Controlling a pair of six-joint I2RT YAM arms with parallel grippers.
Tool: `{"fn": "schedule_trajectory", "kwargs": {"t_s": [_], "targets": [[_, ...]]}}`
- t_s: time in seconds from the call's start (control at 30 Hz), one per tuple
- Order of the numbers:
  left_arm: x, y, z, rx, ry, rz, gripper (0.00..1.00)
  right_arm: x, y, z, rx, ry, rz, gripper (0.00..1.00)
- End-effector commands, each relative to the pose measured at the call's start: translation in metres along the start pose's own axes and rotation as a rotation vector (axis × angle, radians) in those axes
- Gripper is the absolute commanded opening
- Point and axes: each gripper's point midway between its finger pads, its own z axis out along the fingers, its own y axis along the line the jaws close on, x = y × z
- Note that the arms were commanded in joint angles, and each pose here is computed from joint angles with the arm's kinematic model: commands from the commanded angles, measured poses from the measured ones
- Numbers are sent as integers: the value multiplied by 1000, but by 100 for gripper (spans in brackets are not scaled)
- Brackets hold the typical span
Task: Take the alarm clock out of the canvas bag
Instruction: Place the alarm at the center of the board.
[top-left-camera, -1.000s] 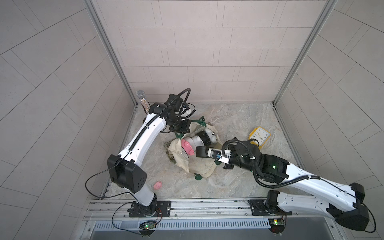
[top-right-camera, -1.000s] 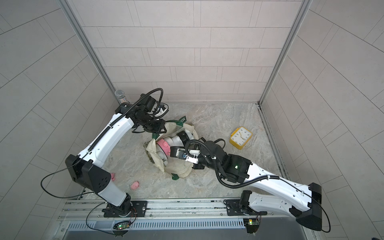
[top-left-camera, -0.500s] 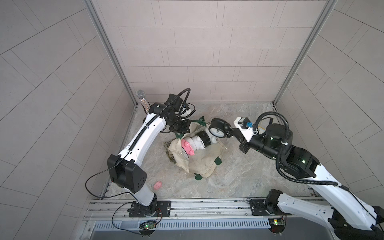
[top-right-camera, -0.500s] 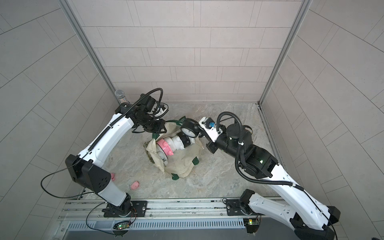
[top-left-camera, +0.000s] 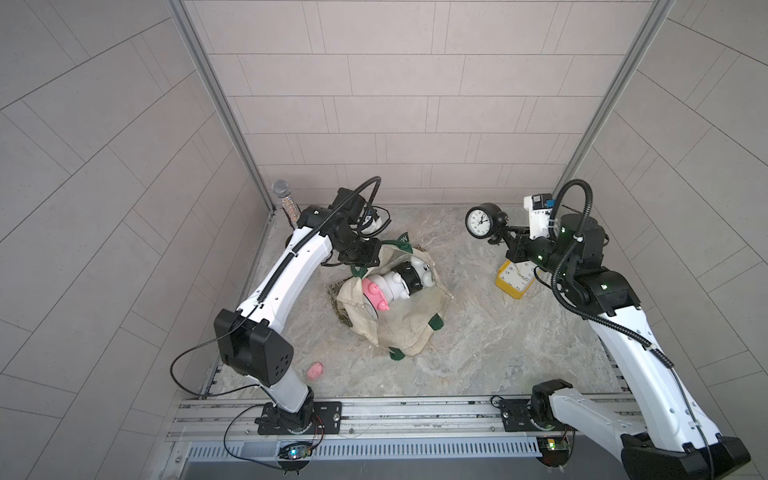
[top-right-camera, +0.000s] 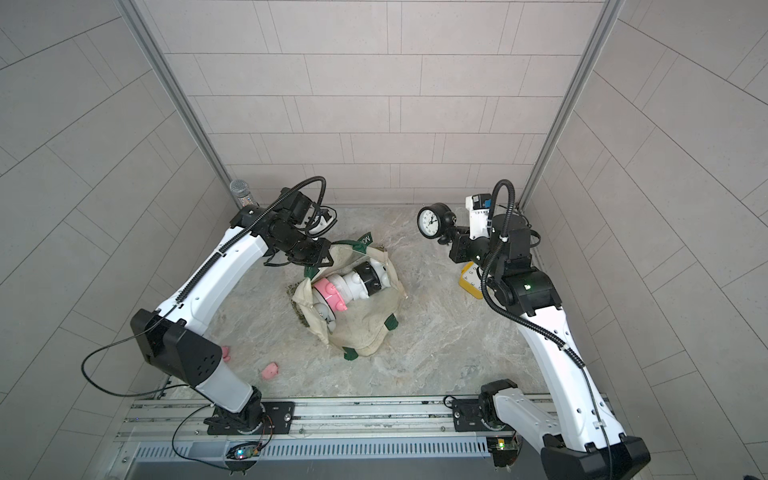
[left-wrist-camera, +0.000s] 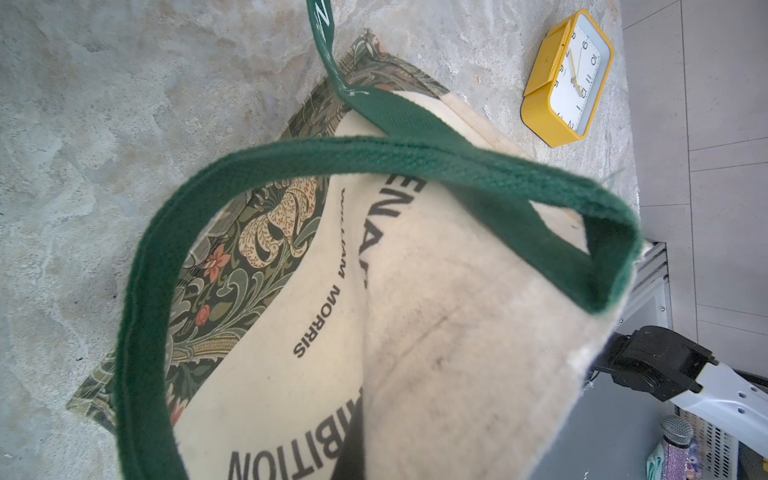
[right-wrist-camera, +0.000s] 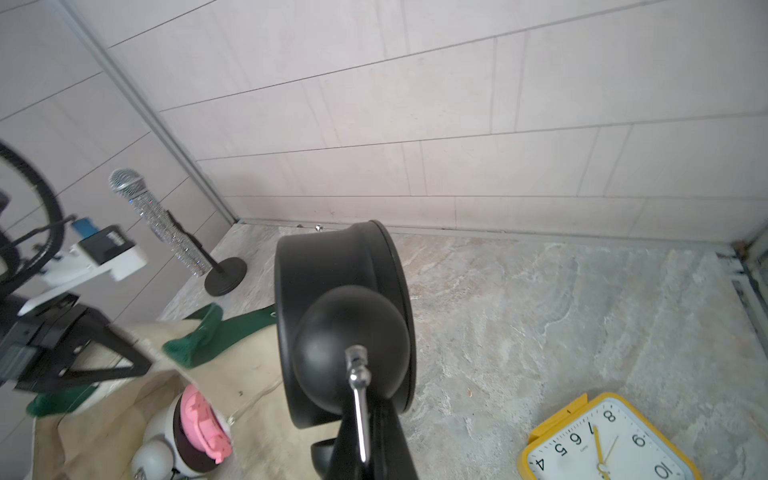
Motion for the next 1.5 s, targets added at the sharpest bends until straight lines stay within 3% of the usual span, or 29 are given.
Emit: {"fn": "schedule_trajectory", "kwargs": {"t_s": [0.0, 0.77, 1.13, 1.47], "targets": [[-5, -11, -14, 41, -42, 20, 0, -12, -10, 11, -30, -48, 146, 0], [-2, -8, -10, 34, -24, 25, 0, 110, -89, 143, 92, 246, 520, 0], [2, -7, -6, 34, -14, 20, 0, 156, -122, 165, 117, 283, 698, 0], [4, -6, -5, 37, -11, 17, 0, 182, -144, 170, 142, 320, 771, 0]]}}
